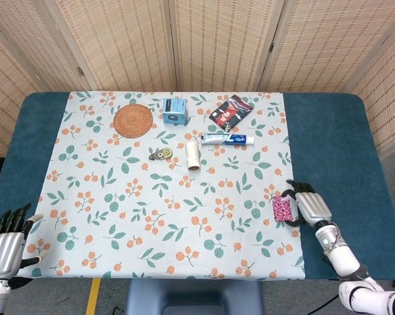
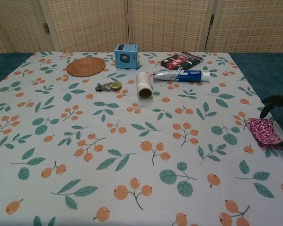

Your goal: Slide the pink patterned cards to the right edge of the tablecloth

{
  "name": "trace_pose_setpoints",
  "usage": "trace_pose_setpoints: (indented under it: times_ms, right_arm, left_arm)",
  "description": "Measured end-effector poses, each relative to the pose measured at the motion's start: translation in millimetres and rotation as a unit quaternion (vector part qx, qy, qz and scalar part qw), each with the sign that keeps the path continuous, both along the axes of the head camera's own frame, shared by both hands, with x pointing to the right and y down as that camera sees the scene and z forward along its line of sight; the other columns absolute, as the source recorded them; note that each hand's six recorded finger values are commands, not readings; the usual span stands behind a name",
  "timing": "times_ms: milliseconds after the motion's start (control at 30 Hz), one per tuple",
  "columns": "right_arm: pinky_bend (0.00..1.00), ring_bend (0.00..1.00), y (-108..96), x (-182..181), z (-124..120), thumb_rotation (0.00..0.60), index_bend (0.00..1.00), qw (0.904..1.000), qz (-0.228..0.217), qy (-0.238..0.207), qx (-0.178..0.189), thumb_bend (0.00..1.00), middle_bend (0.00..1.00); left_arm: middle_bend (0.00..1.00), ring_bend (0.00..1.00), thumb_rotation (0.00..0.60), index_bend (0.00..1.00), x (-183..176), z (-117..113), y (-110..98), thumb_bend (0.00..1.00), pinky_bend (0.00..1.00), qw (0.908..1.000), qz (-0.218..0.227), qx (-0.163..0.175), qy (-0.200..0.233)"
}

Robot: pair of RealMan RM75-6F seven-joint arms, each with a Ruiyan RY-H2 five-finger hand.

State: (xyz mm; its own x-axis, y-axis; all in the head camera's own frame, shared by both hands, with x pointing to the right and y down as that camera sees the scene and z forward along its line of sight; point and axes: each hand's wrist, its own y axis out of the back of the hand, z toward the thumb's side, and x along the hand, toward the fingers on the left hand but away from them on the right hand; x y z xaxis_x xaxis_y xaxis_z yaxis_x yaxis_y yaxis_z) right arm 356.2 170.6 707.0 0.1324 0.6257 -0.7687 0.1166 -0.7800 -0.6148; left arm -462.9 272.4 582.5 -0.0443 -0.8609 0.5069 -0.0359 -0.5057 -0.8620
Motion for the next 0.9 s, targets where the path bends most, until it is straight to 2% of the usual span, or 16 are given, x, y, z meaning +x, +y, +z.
trace_pose_setpoints:
  times_ms: [733,900]
  right_arm:
    - [0.00,0.00,3.4,-1.9,5.9,0.590,0.22,0.9999,-0.001,0.002,-0.010,0.21,0.08]
    - [0.00,0.00,1.8,-4.2,1.8,0.590,0.22,1.0000,-0.003,-0.003,-0.002,0.21,0.08]
  left_arm:
    - [0.06,0.09,0.600,0.26,-2.2,-0.3,0.2,0.17,0.00,1.0000,-0.004,0.000,0.004]
    - [0.06,0.09,0.600,0.26,-3.2,-0.6,0.4,0.17,0.00,1.0000,-0.005,0.001,0.004]
